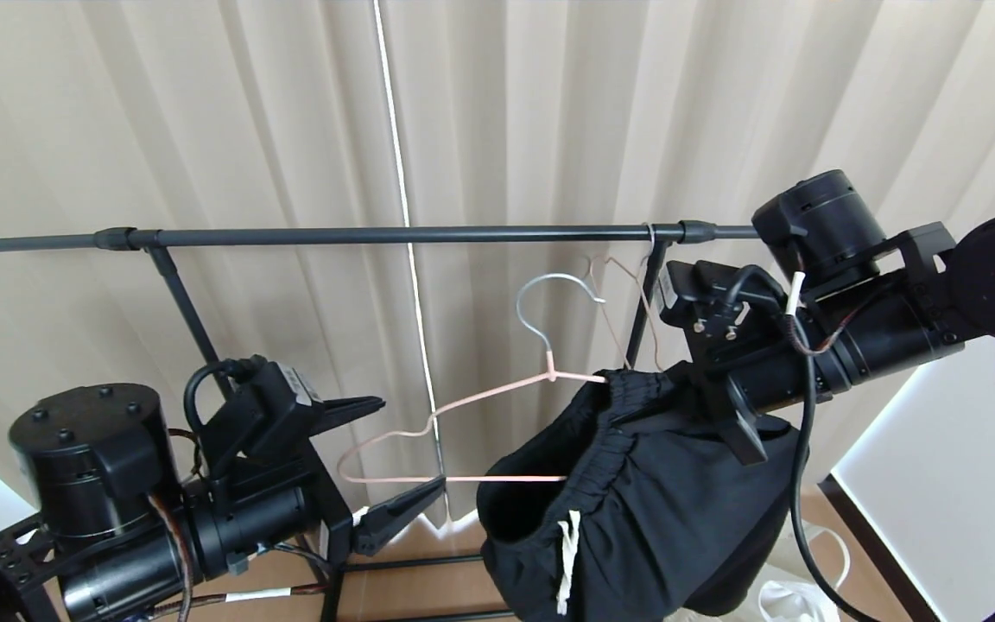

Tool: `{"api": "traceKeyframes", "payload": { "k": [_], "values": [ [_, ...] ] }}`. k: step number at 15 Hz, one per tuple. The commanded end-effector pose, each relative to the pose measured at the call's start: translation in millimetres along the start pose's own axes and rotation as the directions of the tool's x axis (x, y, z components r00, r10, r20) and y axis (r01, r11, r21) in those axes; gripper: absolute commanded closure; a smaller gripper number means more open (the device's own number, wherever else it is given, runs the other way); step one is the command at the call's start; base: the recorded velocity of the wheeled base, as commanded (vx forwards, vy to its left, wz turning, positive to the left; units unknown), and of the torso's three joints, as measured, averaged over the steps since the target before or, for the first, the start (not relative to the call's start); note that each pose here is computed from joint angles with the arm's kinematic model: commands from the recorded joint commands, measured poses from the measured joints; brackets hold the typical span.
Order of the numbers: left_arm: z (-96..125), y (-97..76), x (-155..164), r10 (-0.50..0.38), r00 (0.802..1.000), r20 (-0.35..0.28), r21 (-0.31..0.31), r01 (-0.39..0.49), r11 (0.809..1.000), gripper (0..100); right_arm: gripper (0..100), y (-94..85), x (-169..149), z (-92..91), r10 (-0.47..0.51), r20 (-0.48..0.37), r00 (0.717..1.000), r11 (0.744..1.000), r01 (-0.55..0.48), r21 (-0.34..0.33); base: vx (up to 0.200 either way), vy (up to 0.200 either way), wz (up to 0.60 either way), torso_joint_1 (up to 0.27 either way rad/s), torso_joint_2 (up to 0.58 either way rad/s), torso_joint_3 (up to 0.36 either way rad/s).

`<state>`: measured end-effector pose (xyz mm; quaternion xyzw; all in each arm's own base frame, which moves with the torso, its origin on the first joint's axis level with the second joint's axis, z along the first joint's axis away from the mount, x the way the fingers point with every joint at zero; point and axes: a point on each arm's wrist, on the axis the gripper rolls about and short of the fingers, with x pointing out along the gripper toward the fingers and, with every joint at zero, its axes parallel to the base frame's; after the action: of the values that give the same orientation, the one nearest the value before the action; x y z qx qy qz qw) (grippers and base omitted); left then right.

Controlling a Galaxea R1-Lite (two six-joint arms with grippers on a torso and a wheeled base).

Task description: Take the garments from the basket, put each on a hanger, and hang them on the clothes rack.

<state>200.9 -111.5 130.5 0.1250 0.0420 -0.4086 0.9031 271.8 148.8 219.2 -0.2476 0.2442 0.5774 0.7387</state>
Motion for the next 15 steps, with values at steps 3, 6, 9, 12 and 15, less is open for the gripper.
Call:
{"api": "traceKeyframes", "payload": {
  "k": [3,6,9,12,15],
  "values": [
    [10.7,2.4,-29.7,0.066,0.996,0.059,-0.069,-0.062,0.996,0,100,-0.3,-11.7,-7.1,-0.027,-0.001,1.0,0.998,0.027,0.053,0.0,0.0,0.0,0.0,0.0,0.0],
    [6.4,2.6,-28.0,0.077,0.997,-0.01,-0.232,-0.077,0.97,0,100,4.0,-17.5,-12.7,-0.032,0.001,0.999,0.996,0.032,0.083,0.0,0.0,0.0,0.0,0.0,0.0],
    [6.6,3.4,-21.8,0.058,0.991,-0.117,-0.361,-0.097,0.928,0,100,8.2,-16.8,-23.8,-0.061,0.062,0.996,0.987,0.05,0.156,0.0,0.0,0.0,0.0,0.0,0.0],
    [6.7,-8.9,-11.0,-0.034,0.965,-0.261,-0.475,-0.098,0.875,0,100,15.1,-13.0,-44.9,-0.116,0.144,0.983,0.985,0.096,0.141,0.0,0.0,0.0,0.0,0.0,0.0],
    [2.5,-14.7,19.5,-0.017,0.937,-0.349,-0.511,-0.174,0.842,0,100,18.6,-11.6,-52.4,-0.154,0.201,0.967,0.986,0.137,0.1,0.0,0.0,0.0,0.0,0.0,0.0]
  ]
}}
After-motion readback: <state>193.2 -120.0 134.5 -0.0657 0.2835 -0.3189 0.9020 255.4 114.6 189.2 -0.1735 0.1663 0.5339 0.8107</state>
